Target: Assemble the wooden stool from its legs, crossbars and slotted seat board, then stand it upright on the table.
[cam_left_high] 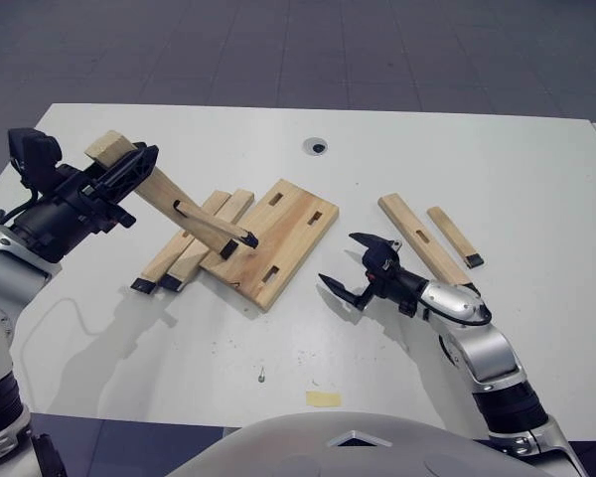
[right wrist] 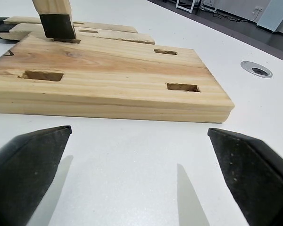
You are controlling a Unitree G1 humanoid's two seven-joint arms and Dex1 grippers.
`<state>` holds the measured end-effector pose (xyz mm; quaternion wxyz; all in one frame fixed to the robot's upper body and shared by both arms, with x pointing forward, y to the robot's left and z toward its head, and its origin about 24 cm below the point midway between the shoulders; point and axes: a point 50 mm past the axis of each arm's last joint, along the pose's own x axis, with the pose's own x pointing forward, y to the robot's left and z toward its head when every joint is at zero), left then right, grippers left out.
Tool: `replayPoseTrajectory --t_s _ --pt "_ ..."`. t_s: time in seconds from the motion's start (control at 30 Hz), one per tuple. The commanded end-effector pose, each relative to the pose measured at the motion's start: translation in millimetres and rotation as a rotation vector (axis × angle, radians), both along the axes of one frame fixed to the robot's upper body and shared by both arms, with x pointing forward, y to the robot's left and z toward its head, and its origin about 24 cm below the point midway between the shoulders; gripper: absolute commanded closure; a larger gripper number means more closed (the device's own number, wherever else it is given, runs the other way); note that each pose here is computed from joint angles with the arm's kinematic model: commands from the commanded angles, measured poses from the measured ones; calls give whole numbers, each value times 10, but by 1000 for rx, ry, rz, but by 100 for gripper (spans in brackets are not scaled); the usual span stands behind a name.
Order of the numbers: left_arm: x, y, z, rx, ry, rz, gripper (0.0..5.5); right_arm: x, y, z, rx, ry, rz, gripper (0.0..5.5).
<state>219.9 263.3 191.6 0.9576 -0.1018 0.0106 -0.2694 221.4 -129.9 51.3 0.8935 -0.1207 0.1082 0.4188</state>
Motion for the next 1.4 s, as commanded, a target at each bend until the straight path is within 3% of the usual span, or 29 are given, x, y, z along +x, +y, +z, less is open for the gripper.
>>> replayPoseTrajectory --t_s 0.03,0.53,0.73,0.9,1.1,1.27,1.4 --pt "28 38 -55 46 23 6 446 -1 15 -2 2 -1 -3 10" --pt "127 23 -82 58 7 22 446 -31 56 -26 12 14 -14 10" --pt "113 -17 -219 153 64 9 446 -27 58 -23 7 7 -22 10" --pt "53 -223 -385 239 91 -31 446 -27 59 -30 3 3 -22 10" --pt "-134 -407 -1003 232 295 67 442 1 53 -26 0 -8 -31 10" --pt "-123 -701 -1009 22 298 181 446 24 50 -30 0 -14 -43 10" --pt "-61 -861 -948 66 288 151 446 51 68 -25 1 -23 -47 10"
